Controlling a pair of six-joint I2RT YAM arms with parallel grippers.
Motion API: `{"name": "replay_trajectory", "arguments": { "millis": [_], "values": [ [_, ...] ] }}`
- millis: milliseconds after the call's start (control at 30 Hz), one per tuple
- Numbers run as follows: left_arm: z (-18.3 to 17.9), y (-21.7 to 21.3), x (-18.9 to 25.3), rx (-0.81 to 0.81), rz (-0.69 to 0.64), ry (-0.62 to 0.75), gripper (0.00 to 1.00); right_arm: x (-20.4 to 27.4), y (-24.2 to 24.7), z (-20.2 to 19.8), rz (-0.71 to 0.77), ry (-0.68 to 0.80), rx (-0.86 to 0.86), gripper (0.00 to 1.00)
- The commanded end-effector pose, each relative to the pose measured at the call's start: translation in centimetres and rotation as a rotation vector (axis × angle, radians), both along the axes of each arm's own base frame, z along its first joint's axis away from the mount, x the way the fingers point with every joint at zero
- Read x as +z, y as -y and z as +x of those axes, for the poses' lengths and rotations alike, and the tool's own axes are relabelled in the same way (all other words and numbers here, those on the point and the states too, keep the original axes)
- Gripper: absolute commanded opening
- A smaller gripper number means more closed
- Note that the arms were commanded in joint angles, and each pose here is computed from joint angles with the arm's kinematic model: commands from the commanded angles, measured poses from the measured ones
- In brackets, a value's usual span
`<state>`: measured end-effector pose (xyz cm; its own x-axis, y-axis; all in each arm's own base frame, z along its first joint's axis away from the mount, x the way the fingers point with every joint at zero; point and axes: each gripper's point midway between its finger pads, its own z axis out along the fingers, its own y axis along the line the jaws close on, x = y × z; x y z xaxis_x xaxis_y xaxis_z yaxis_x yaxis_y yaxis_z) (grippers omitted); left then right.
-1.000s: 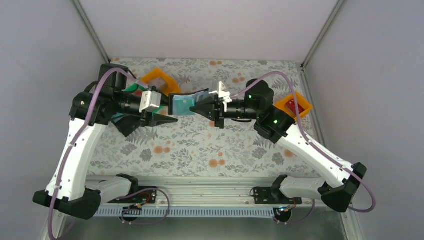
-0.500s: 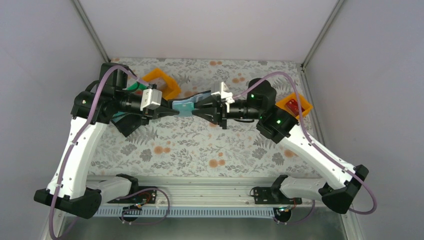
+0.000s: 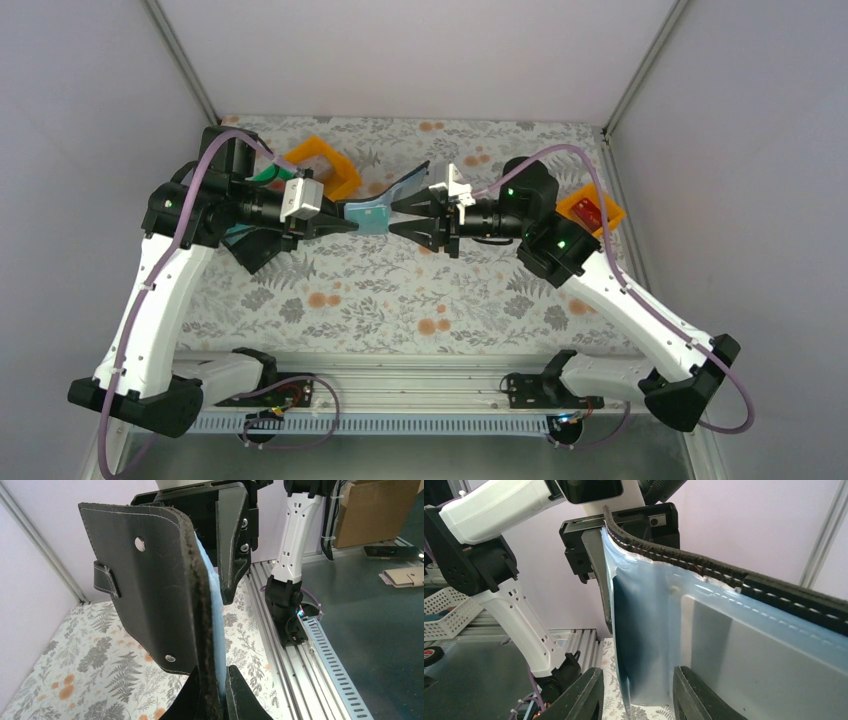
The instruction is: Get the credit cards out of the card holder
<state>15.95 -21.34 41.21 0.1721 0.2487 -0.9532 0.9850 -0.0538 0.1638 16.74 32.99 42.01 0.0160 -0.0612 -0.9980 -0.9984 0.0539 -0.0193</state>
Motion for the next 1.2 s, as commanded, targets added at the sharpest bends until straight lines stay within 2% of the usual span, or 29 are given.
{"name": "replay_trajectory", "arguments": {
  "millis": [0, 200, 400, 600, 700, 833, 900, 1000, 1033, 1067, 1100, 1167],
  "values": [
    [-1.3, 0.2, 0.9, -0.062, -0.049, 0.025, 0.02, 0.7, -0.1, -0.1, 0.025, 0.014, 0.031, 0.36],
    [-1.3, 0.3, 0.9, -0.065, -0.053, 0.028, 0.02, 0.5, -0.7, 0.9, 0.023, -0.015, 0.007, 0.18],
    [-1.2, 0.3, 0.9, -0.066, -0.053, 0.026, 0.03, 0.4, -1.2, 1.4, 0.025, -0.026, 0.007, 0.18],
    [-1.1, 0.3, 0.8, -0.064, -0.051, 0.024, 0.02, -0.1, -1.4, 1.5, 0.015, -0.035, 0.015, 0.3],
    [-1.2, 0.3, 0.8, -0.068, -0.053, 0.023, 0.02, 0.1, -1.3, 1.6, 0.024, -0.032, -0.001, 0.17],
    [-1.2, 0.3, 0.7, -0.071, -0.054, 0.021, 0.02, 0.5, -1.2, 1.3, 0.034, -0.03, 0.01, 0.12],
    [-1.1, 0.3, 0.7, -0.07, -0.054, 0.019, 0.02, 0.4, -1.3, 1.0, 0.032, -0.032, 0.033, 0.05],
    [-1.1, 0.3, 0.7, -0.067, -0.054, 0.017, 0.02, 0.3, -1.1, 0.8, 0.026, -0.028, 0.032, 0.04],
    [-1.1, 0.3, 0.7, -0.062, -0.051, 0.014, 0.04, 0.4, -0.7, 1.2, 0.022, -0.024, 0.0, 0.04],
    [-1.0, 0.3, 0.6, -0.057, -0.049, 0.012, 0.14, 0.2, -0.3, 1.6, 0.014, -0.025, -0.031, 0.04],
    [-0.8, 0.3, 0.5, -0.053, -0.047, 0.005, 0.17, 0.1, 0.1, 1.9, 0.009, -0.031, -0.053, 0.04],
    [-0.4, 0.4, 0.2, -0.045, -0.047, -0.011, 0.17, -0.1, 0.5, 1.9, 0.001, -0.04, -0.055, 0.04]
  ]
}}
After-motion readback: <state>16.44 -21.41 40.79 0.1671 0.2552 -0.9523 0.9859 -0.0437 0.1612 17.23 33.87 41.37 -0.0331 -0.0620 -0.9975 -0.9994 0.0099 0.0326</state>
